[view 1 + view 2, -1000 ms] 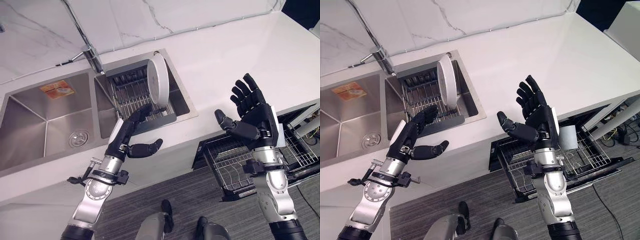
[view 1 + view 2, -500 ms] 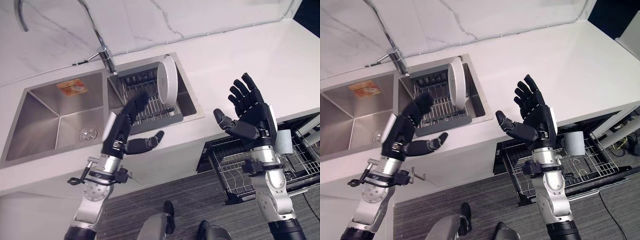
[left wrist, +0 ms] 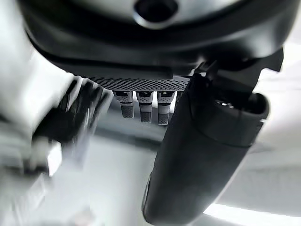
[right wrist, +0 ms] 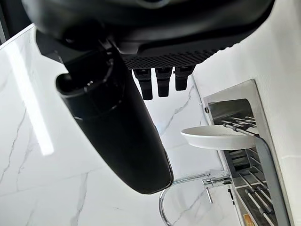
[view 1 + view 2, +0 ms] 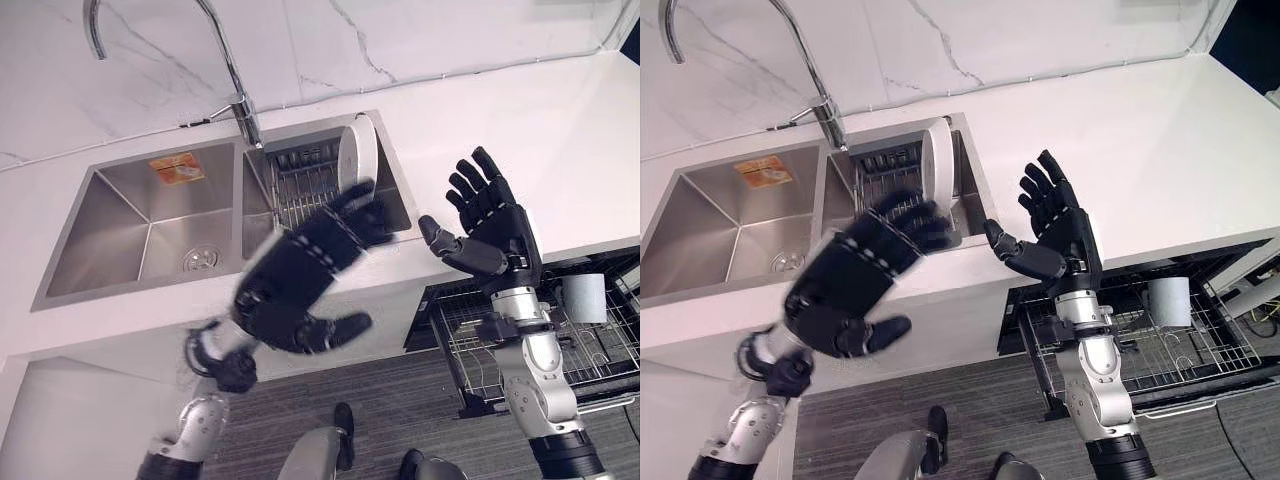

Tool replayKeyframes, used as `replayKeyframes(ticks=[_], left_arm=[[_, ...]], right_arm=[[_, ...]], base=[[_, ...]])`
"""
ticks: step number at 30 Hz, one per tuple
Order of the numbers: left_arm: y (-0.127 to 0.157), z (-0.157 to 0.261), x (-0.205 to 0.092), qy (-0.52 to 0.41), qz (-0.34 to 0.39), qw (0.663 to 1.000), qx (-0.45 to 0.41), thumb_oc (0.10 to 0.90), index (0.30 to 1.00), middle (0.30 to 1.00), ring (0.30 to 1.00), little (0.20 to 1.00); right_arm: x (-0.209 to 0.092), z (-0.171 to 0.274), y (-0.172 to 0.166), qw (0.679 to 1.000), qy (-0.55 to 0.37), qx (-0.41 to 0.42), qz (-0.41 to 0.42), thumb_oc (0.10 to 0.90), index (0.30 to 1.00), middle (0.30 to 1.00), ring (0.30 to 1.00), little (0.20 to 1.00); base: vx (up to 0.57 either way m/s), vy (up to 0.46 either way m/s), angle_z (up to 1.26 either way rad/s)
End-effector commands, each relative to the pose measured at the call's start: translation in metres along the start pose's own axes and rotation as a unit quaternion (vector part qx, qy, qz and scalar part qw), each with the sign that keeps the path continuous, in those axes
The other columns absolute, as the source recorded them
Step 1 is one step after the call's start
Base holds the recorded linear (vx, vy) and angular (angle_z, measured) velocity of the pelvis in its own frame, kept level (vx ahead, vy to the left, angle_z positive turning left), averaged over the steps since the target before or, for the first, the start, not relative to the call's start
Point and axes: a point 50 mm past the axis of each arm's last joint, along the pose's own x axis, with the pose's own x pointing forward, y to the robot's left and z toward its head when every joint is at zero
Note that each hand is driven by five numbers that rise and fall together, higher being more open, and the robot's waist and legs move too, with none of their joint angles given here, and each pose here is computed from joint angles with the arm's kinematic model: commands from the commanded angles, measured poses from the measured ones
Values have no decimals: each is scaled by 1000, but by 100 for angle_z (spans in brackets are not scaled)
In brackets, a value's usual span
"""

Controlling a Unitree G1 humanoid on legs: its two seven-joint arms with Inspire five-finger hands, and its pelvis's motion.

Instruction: Place the dishes in the dishwasher.

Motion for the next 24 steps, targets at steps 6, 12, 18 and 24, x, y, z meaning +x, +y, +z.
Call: replayKeyframes(ticks=[6, 12, 18, 24], left_arm=[[-24, -59, 22, 116, -129, 962, -212, 800, 900, 900, 900, 900], [-4, -113, -42, 249, 29, 944, -215, 800, 900, 900, 900, 900], [16, -148, -138, 419, 287, 858, -79, 800, 900, 900, 900, 900], [25, -146, -186, 511, 415, 749, 77, 800, 900, 900, 900, 900]], right_arm=[[37, 38, 13, 991, -127, 22, 42, 800, 900, 900, 900, 900], [40, 48, -1, 990, -130, 21, 42, 800, 900, 900, 900, 900], [40, 54, -8, 990, -130, 16, 54, 800, 900, 900, 900, 900], [45, 62, -1, 988, -133, 7, 73, 800, 900, 900, 900, 900]], base=[[-30, -35, -4], [-19, 16, -14], [1, 6, -10], [21, 4, -2]])
